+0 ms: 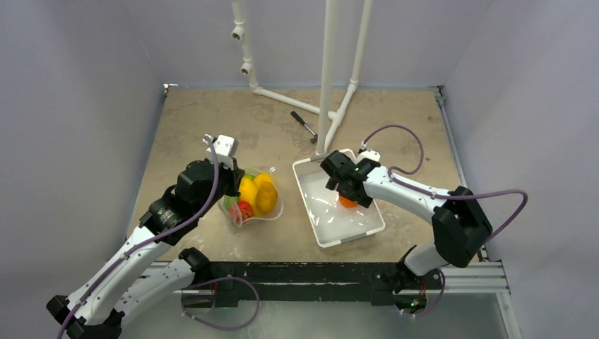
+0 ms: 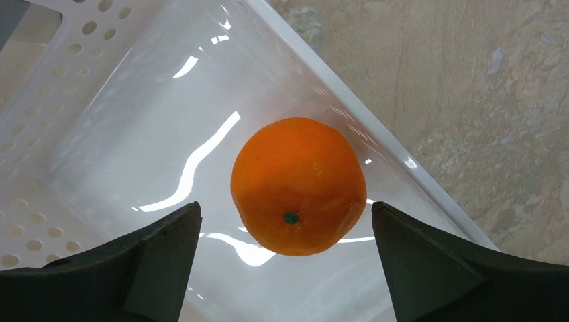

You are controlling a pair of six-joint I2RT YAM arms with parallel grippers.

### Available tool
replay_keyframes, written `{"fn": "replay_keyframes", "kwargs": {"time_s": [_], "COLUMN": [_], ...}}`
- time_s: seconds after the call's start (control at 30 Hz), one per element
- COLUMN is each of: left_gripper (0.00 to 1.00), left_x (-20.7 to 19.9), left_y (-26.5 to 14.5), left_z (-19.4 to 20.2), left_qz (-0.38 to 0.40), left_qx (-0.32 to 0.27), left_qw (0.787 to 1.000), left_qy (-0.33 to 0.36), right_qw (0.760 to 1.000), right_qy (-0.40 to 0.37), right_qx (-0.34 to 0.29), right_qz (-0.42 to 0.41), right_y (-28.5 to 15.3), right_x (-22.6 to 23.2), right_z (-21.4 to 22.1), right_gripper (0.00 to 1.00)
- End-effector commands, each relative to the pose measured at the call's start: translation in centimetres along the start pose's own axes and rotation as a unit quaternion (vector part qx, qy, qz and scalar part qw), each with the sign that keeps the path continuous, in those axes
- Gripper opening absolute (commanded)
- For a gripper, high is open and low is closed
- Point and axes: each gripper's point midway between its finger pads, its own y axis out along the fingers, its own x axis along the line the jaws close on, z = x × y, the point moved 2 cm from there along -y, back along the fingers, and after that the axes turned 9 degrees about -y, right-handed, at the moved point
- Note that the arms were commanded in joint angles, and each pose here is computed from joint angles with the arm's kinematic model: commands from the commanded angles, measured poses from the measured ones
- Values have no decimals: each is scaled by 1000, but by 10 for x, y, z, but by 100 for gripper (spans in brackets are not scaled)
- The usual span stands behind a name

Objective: Place the food in the zip-top bag and seal the zipper
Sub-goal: Pick up the fake fruit from the bin.

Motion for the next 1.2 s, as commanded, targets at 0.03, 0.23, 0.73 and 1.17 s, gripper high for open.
{"fn": "replay_keyframes", "kwargs": {"time_s": [0.03,0.23,0.73,1.17], "left_gripper": [0,0,0,0], "left_x": [-7,-7,-4,-3], "left_y": [-1,-1,-1,3], "left_z": [-13,-12,-12,-10], "left_qz": [14,15,7,1], "left_qx": [-28,-27,-28,-22], "left_qw": [999,999,1000,1000], "left_qy": [-13,-13,-13,-10], "right_qw": [1000,1000,1000,994], "right_qy": [22,22,11,18], "right_qx": [-13,-11,-13,-71], "right_qz": [14,13,6,-75], "right_y": [7,14,24,-28], "right_x": [-2,-2,4,30], "right_z": [-4,-3,-3,-58], "right_gripper": [99,95,55,0]}}
